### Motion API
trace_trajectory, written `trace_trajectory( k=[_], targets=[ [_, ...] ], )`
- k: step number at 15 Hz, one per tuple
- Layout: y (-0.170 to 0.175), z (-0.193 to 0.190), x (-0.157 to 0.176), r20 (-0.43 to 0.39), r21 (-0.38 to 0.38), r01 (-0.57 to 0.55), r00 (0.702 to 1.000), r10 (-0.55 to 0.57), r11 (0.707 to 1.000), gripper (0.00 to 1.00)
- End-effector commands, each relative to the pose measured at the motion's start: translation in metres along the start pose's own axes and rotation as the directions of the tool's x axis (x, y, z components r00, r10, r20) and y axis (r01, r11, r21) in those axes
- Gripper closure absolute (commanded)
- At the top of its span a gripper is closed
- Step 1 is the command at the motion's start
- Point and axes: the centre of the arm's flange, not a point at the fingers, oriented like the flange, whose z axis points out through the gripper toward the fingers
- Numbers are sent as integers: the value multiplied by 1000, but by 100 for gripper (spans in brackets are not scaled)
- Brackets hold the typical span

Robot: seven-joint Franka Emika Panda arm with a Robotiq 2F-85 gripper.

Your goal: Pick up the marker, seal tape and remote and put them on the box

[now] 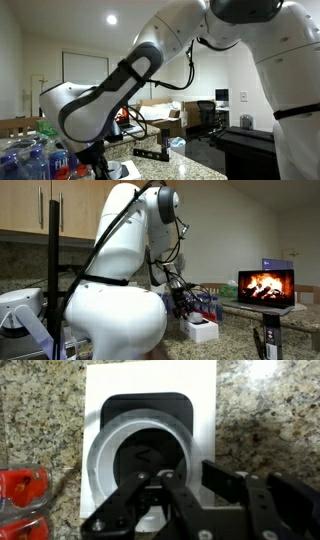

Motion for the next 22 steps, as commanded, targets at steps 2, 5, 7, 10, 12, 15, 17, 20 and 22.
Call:
trace_trajectory(
  k=[2, 5, 7, 10, 12, 15, 17, 20, 22],
  targets=[
    [0, -2, -3, -8, 19, 19, 1000, -19, 1000, 89],
    [1, -2, 3, -5, 21, 6, 1000, -6, 1000, 89],
    [1, -1, 5, -2, 22, 1, 1000, -1, 1000, 89],
    [2, -2, 3, 2, 26, -22, 1000, 22, 999, 89],
    [2, -4, 1, -2, 26, -39, 999, 39, 999, 89],
    [6, -5, 5, 11, 24, -34, 999, 34, 999, 90],
    [4, -2, 3, -2, 13, -19, 1000, 19, 1000, 82],
    [5, -3, 3, -3, 13, -24, 1000, 24, 1000, 89],
    [3, -4, -2, -6, 11, -33, 999, 33, 999, 89]
  ],
)
